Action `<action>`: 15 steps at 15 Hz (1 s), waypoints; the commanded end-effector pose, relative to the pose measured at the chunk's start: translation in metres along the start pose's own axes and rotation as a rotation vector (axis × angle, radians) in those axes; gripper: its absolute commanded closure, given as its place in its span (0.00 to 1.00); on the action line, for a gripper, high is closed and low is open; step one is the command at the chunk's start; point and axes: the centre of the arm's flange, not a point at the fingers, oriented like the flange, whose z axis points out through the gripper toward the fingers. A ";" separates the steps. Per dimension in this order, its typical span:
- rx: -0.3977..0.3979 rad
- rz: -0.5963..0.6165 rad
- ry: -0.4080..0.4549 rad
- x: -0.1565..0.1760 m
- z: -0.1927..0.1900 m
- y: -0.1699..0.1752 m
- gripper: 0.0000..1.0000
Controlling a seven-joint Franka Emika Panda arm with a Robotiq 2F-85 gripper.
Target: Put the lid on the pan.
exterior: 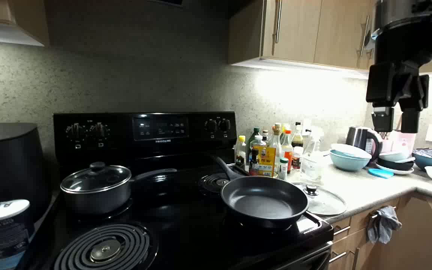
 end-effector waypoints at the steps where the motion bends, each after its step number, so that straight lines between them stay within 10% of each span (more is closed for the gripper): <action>1: 0.000 0.000 0.000 0.000 0.000 0.000 0.00; 7: 0.000 0.000 0.000 0.000 0.000 0.000 0.00; 15: 0.049 0.241 0.044 0.081 -0.011 0.050 0.00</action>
